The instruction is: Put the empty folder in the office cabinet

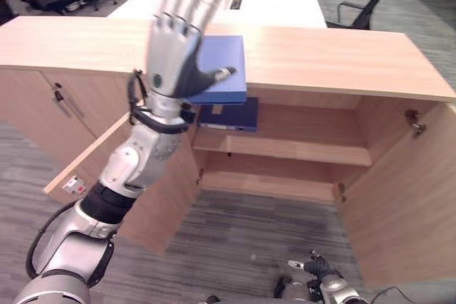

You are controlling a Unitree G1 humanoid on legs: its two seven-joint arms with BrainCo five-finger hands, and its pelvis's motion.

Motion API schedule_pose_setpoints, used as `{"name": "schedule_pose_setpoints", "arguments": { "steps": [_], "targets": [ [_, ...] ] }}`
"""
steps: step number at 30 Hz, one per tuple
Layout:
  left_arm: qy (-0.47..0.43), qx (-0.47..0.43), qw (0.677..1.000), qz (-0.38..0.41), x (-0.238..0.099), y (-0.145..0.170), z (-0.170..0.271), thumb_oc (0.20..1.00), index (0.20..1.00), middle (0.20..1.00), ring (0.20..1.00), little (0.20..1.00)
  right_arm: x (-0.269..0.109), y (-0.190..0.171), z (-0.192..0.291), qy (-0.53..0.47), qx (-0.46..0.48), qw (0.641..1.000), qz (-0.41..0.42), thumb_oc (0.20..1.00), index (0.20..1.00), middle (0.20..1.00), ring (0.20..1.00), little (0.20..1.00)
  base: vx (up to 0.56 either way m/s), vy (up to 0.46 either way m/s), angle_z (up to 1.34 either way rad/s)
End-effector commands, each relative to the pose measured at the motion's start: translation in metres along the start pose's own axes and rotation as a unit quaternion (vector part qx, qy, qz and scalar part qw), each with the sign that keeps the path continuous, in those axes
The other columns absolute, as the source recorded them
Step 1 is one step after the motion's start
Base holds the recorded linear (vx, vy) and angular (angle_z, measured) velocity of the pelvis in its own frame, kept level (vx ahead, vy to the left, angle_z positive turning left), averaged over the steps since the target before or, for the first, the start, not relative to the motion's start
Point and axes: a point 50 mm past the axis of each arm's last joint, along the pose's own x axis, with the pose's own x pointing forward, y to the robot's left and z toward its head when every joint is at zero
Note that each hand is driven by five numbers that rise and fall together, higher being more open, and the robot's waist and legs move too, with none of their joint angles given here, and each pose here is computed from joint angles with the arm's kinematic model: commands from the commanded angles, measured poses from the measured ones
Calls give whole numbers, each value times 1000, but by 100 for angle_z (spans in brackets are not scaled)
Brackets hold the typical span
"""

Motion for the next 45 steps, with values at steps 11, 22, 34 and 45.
{"name": "schedule_pose_setpoints", "arguments": {
  "steps": [11, 22, 34, 45],
  "targets": [
    [-78, -143, 985, 64, 18, 32, 36, 1000, 1000, 1000, 1000, 1000, -8, 15, -23, 19, 27, 999, 6, 1000, 1000, 1000, 1000, 1000, 231, -301, 71],
    [-72, -166, 982, 57, 10, 43, 34, 1000, 1000, 1000, 1000, 1000, -8, 19, -24, 22, 18, 999, 17, 1000, 1000, 1000, 1000, 1000, 108, 3, -5],
    [-41, -172, 983, 46, -7, 53, 25, 1000, 1000, 1000, 1000, 1000, -14, 39, -31, 38, 15, 998, 50, 1000, 1000, 1000, 1000, 1000, 58, 66, -6],
    [-25, -198, 979, 31, -17, 64, 23, 1000, 1000, 1000, 1000, 1000, -13, 36, -34, 48, 3, 998, 46, 1000, 1000, 1000, 1000, 1000, -11, -17, 1]
  ]
}}
